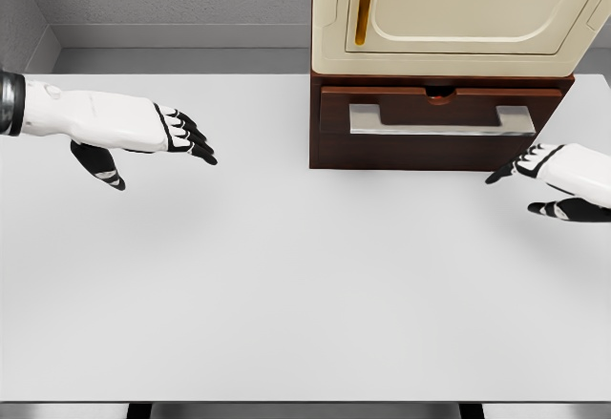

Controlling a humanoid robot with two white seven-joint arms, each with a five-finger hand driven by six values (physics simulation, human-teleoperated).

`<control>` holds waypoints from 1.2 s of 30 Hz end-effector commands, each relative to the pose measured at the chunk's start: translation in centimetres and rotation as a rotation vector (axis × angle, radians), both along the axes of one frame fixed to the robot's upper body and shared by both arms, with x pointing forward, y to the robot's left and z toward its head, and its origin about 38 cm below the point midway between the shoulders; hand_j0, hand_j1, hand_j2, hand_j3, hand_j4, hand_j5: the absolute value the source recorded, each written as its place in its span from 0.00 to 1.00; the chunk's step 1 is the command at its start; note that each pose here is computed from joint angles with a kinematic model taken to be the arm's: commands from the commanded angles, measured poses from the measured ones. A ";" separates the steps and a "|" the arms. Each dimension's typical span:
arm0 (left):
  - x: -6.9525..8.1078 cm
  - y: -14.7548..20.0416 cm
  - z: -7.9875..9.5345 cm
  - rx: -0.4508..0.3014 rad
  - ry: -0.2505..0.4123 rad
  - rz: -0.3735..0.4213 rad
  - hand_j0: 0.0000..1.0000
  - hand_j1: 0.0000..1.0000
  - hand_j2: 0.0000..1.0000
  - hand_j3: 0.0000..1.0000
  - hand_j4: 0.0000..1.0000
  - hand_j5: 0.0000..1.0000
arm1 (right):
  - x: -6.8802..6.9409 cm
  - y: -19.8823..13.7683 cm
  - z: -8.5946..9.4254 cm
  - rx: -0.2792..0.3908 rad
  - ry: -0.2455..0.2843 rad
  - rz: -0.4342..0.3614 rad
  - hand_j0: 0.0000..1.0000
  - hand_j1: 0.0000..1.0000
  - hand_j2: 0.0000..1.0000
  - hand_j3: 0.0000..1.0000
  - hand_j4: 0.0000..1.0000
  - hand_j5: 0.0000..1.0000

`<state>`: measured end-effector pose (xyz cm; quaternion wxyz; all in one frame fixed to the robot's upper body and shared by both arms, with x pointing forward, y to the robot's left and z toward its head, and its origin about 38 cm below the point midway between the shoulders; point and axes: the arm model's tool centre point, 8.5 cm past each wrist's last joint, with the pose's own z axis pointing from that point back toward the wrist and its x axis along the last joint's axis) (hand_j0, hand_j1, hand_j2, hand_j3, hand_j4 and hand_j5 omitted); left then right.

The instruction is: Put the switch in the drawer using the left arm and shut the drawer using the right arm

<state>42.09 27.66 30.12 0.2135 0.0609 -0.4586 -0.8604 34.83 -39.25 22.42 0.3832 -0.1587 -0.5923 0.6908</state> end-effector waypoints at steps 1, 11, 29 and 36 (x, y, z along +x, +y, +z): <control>0.0 0.0 0.1 -0.005 0.001 0.003 1.00 1.00 1.00 1.00 1.00 1.00 | 0.0 0.0 0.2 0.004 -0.003 0.000 0.74 0.74 0.74 0.74 0.74 0.74; 0.0 0.0 0.1 -0.005 0.001 0.005 1.00 1.00 1.00 1.00 1.00 1.00 | 0.9 0.6 1.0 0.011 -0.035 0.007 0.74 0.74 0.74 0.74 0.74 0.74; 0.2 0.2 0.1 -0.005 0.002 0.011 1.00 1.00 1.00 1.00 1.00 1.00 | 2.5 0.1 1.7 0.024 -0.051 -0.015 0.74 0.74 0.74 0.74 0.74 0.74; 0.2 0.2 0.1 -0.005 0.002 0.011 1.00 1.00 1.00 1.00 1.00 1.00 | 2.9 0.3 1.8 0.021 -0.053 -0.011 0.74 0.74 0.74 0.74 0.74 0.74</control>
